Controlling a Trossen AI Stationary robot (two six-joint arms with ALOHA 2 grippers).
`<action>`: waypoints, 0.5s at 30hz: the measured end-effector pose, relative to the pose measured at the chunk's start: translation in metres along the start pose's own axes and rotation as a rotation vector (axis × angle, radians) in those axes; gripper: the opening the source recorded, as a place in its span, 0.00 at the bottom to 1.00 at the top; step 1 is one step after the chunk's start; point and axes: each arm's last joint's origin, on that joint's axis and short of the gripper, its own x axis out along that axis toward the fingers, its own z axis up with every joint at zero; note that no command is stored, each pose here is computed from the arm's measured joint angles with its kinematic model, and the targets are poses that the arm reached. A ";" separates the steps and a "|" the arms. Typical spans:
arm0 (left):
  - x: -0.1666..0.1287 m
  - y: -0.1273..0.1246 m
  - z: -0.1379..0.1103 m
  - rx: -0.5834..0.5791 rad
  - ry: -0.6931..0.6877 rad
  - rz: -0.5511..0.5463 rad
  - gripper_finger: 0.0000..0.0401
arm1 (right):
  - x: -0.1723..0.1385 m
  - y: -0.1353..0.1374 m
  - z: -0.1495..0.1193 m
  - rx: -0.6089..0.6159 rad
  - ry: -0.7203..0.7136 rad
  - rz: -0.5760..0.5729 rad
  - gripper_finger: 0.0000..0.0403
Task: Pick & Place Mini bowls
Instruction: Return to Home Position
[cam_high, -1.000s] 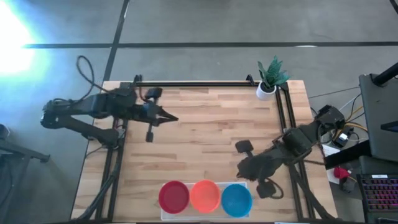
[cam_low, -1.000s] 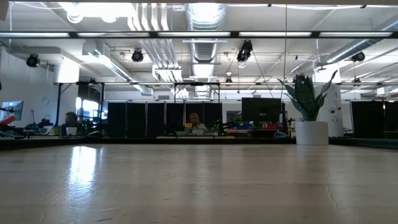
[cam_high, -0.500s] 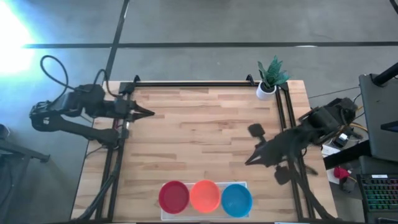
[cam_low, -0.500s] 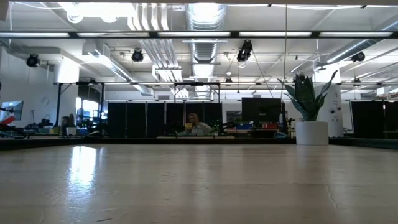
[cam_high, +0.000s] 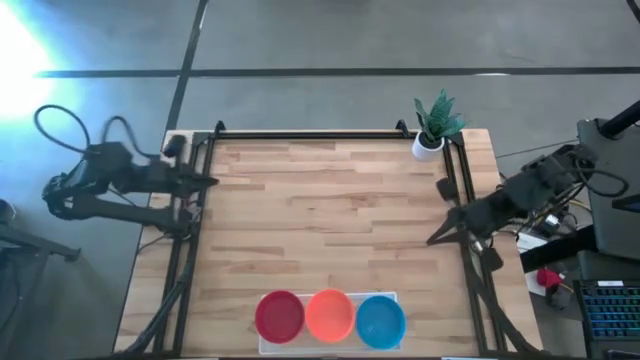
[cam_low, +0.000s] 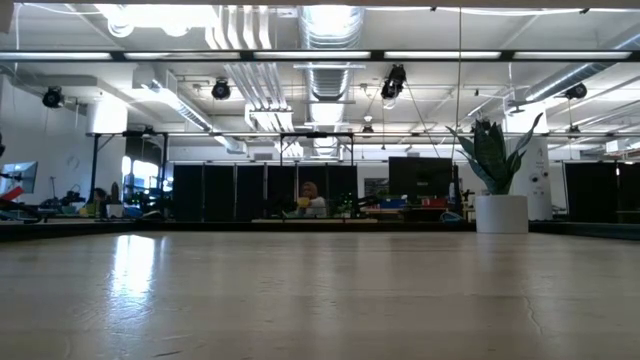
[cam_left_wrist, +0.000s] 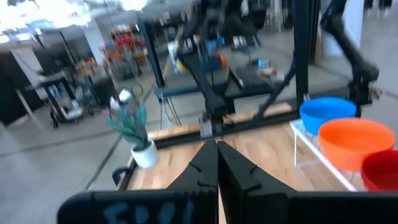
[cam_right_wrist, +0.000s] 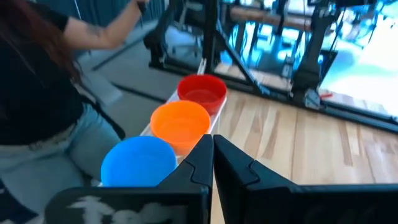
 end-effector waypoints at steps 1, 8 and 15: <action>-0.004 0.000 -0.002 -0.002 -0.009 0.002 0.00 | -0.005 -0.001 -0.004 -0.002 -0.020 0.001 0.02; -0.029 -0.002 -0.016 -0.030 -0.071 0.018 0.00 | -0.037 -0.009 -0.034 0.005 -0.102 -0.085 0.02; -0.054 -0.004 -0.030 -0.074 -0.155 0.033 0.00 | -0.058 -0.013 -0.059 0.016 -0.180 -0.094 0.02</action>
